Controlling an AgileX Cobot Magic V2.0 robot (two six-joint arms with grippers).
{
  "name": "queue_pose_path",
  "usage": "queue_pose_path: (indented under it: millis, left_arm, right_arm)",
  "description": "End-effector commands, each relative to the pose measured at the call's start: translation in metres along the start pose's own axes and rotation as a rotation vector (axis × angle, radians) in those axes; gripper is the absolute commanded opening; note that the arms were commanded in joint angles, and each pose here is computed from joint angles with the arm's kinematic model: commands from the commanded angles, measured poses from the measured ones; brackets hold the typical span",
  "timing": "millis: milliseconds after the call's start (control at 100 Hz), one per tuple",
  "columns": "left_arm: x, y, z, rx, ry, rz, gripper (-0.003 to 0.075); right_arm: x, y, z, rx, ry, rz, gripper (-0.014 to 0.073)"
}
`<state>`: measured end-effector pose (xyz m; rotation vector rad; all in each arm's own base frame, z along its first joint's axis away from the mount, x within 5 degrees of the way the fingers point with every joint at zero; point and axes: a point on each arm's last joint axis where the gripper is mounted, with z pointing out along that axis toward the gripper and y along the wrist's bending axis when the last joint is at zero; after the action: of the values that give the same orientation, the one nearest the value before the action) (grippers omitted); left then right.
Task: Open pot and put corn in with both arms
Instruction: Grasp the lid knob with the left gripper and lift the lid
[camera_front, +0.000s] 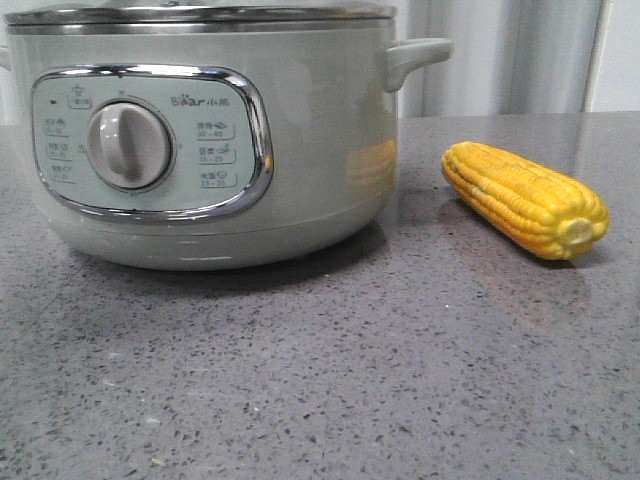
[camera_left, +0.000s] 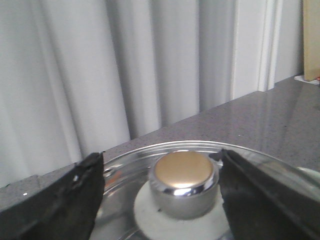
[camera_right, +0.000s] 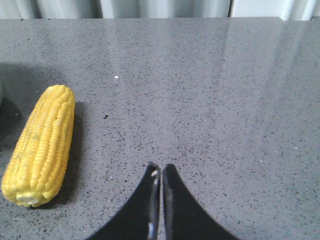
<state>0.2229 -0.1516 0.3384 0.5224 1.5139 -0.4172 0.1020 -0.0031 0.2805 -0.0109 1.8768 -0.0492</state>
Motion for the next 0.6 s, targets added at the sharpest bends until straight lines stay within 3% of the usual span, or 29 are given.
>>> queue_pose_path:
  millis: [0,310,590]
  left_arm:
    - [-0.025,-0.006,0.01,0.017,-0.129,-0.02,0.0448]
    - [-0.013,-0.007,0.045,0.008,-0.075,-0.061,0.0448]
    - [-0.005,-0.008,0.052,0.009,-0.052,-0.061,0.0447]
  right_arm:
    - [-0.015,-0.001,-0.001,0.011,-0.098,-0.013,-0.0074]
    - [-0.015,-0.001,-0.001,0.011,-0.098,-0.013,-0.0074]
    - [-0.015,-0.001,-0.001,0.011,-0.098,-0.013,-0.0074]
